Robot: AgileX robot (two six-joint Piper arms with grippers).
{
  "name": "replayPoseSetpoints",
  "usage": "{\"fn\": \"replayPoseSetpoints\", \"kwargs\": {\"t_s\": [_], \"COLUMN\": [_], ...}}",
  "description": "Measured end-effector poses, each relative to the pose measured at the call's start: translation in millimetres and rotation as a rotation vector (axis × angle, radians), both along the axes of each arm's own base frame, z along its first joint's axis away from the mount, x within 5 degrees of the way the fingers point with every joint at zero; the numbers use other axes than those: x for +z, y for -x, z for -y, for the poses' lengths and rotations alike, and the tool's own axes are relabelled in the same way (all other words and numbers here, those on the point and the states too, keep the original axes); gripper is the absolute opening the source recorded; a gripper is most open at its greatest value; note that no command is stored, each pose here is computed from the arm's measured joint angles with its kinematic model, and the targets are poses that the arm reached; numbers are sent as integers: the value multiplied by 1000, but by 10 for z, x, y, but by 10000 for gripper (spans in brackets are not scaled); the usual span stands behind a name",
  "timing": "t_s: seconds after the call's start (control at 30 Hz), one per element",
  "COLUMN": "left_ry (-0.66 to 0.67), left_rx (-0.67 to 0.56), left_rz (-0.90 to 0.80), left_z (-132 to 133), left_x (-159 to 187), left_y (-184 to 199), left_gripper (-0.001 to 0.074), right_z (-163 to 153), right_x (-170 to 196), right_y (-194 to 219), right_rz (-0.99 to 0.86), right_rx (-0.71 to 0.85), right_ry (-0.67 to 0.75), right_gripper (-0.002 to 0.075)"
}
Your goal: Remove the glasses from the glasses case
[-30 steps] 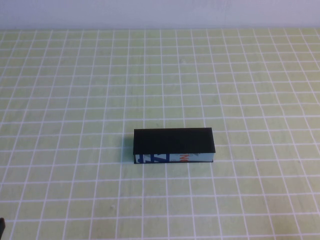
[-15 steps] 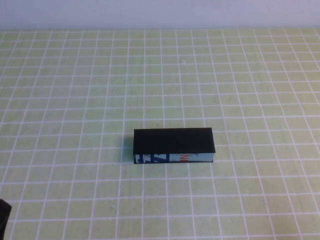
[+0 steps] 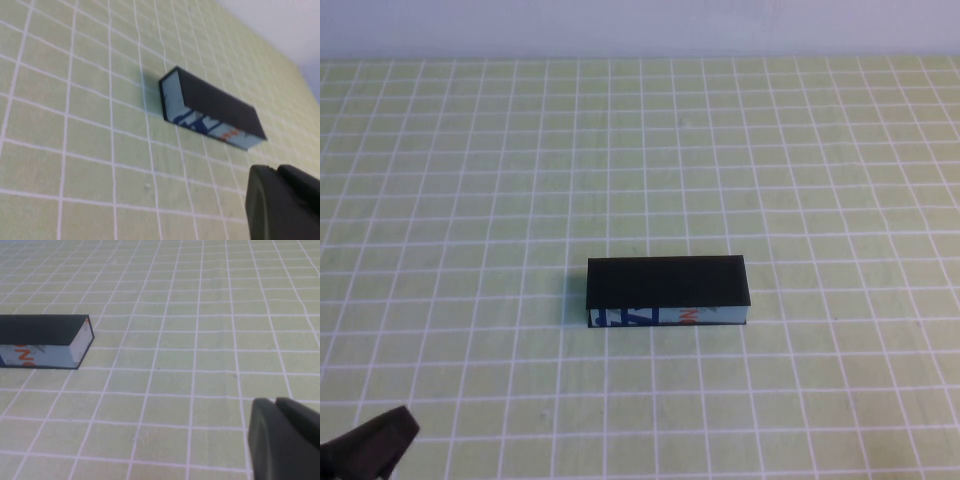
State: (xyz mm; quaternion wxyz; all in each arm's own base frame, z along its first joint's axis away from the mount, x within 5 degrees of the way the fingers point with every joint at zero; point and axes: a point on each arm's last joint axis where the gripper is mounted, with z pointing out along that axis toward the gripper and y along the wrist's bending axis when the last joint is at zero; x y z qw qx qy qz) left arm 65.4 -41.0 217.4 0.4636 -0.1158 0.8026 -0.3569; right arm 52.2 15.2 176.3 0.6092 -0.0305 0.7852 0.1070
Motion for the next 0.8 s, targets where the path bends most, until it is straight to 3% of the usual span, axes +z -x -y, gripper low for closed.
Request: {"fn": "replayPoseSetpoints", "kwargs": {"t_s": [0.23, 0.37, 0.53, 0.8], "left_ry": [-276, -363, -423, -410], "left_rx": [-265, -393, -453, -499], "left_rz": [-142, -198, -189, -146], "left_z": [152, 236, 319, 503], "left_x": [328, 434, 544, 510], "left_y": [-395, -739, -1279, -2060], "left_gripper": [-4, -4, -4, -4], "right_z": [0, 0, 0, 0], "right_x": [0, 0, 0, 0], "right_y": [0, 0, 0, 0], "right_rz": [0, 0, 0, 0], "right_rx": [0, 0, 0, 0], "right_ry": [0, 0, 0, 0], "right_gripper": [-18, -18, -18, -18]}}
